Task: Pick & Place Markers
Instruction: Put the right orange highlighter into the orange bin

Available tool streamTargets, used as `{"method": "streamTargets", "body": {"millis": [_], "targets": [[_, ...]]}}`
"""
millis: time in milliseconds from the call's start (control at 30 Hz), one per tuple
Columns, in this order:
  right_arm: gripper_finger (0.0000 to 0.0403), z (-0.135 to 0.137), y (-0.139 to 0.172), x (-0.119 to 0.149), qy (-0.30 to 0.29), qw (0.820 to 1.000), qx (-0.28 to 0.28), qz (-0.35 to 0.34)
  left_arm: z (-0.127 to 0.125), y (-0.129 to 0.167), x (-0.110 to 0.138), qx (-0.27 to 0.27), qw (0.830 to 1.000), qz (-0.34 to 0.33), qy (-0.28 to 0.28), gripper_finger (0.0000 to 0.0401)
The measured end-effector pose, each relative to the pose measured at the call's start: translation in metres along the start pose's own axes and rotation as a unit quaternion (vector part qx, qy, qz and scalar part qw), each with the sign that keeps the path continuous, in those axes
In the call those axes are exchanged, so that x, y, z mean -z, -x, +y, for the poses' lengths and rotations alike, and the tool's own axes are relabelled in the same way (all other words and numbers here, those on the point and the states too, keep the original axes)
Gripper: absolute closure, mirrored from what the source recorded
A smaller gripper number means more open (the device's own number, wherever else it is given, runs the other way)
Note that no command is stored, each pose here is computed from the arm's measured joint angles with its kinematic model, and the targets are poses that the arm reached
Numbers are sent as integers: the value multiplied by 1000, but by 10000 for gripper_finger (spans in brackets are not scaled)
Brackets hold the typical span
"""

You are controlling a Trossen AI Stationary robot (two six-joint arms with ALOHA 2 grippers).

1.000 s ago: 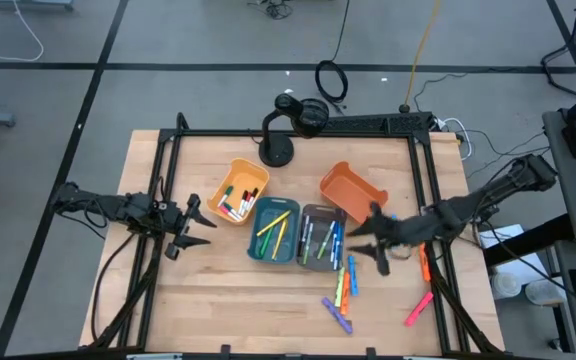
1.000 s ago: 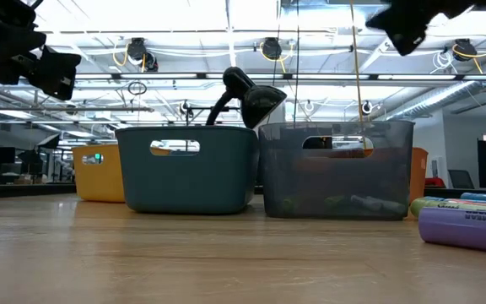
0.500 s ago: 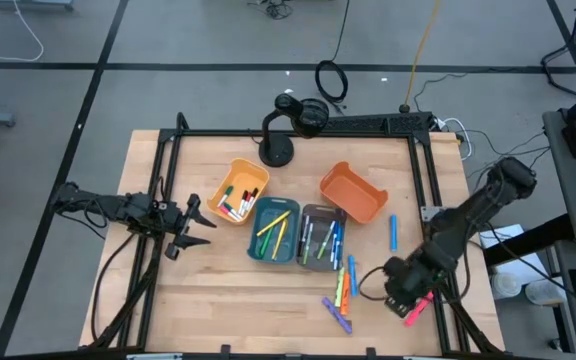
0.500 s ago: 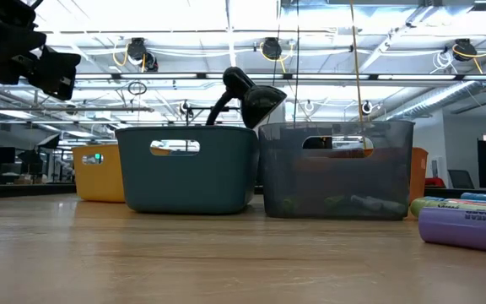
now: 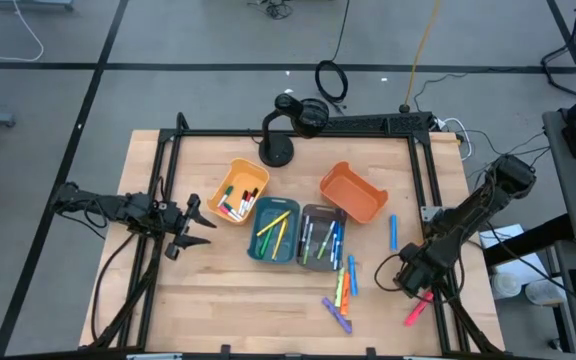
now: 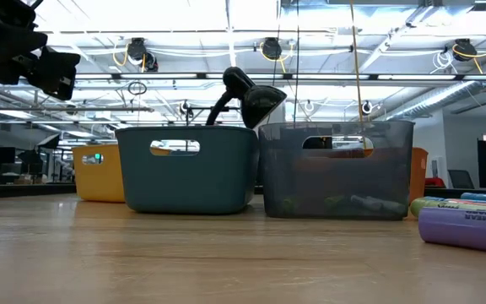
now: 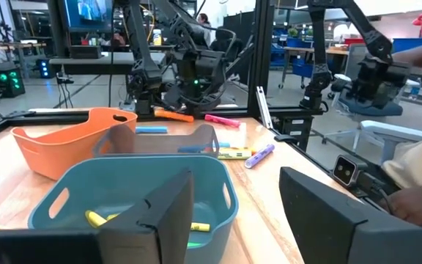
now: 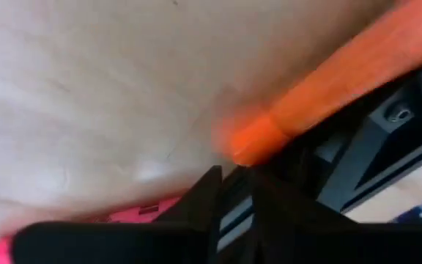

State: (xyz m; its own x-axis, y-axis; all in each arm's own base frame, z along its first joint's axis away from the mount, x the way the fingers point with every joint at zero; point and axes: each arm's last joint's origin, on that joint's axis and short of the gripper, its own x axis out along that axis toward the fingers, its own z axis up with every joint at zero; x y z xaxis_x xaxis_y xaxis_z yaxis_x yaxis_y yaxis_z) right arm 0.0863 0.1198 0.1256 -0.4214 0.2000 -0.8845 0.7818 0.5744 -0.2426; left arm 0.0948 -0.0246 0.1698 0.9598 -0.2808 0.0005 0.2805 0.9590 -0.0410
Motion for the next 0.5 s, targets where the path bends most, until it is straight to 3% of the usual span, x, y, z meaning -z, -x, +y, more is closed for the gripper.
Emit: {"method": "streamTargets", "body": {"millis": [167, 367, 500], "targets": [[396, 1, 2, -7, -5, 999, -25, -48, 0, 0, 0, 0, 1000, 0, 0, 195], [388, 6, 12, -10, 16, 996, -67, -58, 0, 0, 0, 0, 1000, 0, 0, 184], [399, 10, 32, -3, 61, 984, -98, -135, 0, 0, 0, -1, 1000, 1, 0, 181]]}}
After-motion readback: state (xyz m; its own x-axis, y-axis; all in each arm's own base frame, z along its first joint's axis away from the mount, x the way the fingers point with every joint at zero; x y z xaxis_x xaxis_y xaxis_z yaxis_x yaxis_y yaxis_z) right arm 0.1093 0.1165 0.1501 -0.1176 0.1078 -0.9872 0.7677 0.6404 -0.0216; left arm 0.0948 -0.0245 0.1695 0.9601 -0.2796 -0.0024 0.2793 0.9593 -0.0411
